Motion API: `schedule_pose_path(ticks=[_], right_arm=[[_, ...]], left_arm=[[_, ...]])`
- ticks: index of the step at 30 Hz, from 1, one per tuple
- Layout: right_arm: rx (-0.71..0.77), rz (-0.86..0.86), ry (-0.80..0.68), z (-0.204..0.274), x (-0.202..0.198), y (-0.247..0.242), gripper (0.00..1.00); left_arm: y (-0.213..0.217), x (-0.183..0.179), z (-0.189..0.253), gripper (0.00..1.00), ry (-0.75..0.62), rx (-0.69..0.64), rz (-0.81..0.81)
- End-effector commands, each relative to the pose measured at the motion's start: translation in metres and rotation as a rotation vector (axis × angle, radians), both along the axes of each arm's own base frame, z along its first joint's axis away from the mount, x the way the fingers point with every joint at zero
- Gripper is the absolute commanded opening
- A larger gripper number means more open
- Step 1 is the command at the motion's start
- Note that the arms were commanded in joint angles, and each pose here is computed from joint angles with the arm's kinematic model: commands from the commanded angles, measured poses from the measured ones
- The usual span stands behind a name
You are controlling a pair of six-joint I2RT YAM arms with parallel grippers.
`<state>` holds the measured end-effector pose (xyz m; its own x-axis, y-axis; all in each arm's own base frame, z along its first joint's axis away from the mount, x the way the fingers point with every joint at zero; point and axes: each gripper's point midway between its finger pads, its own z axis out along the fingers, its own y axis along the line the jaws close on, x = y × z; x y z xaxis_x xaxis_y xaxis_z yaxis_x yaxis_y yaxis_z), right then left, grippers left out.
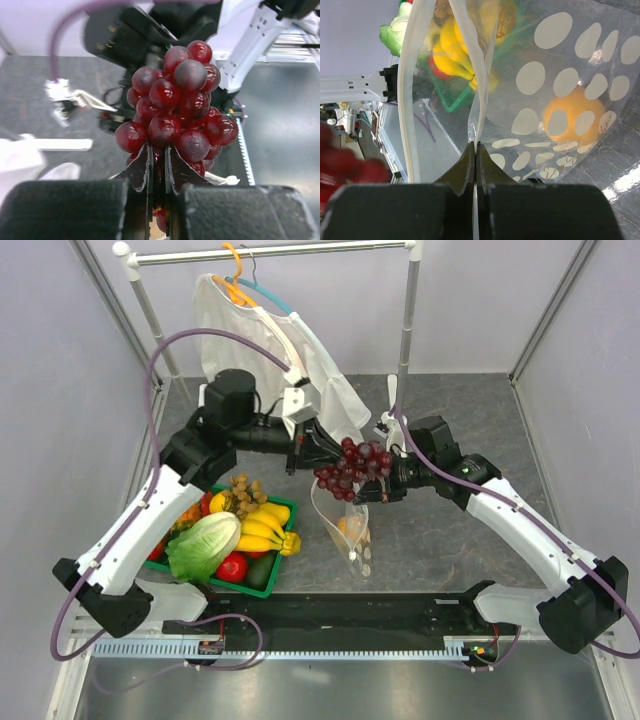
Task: Place the food in the zip-top bag and seal the zipper
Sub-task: Place the fake fruit in the zipper food storage bag.
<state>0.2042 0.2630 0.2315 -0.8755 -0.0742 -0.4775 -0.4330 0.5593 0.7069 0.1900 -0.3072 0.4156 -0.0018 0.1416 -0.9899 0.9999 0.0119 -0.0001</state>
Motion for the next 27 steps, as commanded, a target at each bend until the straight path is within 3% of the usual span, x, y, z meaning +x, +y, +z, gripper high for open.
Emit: schedule_pose_path(ticks=[1, 10, 16, 22, 27], right_arm=[[0.066, 0.026, -0.013, 0.021, -0.003, 0.002, 0.0], [0.105, 0.055, -0.003, 0.031, -0.012, -0.003, 0.0], [0.113, 0.063, 0.007, 0.031, -0.014, -0.006, 0.0], [0.119, 0.068, 0.004, 0.033, -0.013, -0.006, 0.0], [0.121, 0.071, 0.002, 0.033, -0.013, -0.007, 0.0]], left_arm=[[-0.023, 0.006, -0.026, 0.02, 0.05, -0.028, -0.023], [-0.008, 0.028, -0.102, 0.02, -0.084, 0.088, 0.092], [0.005, 0.03, -0.125, 0.04, -0.153, 0.178, 0.106], [0.007, 0.028, -0.125, 0.54, -0.084, 0.247, 0.092], [0.016, 0.019, -0.105, 0.67, -0.07, 0.23, 0.115]])
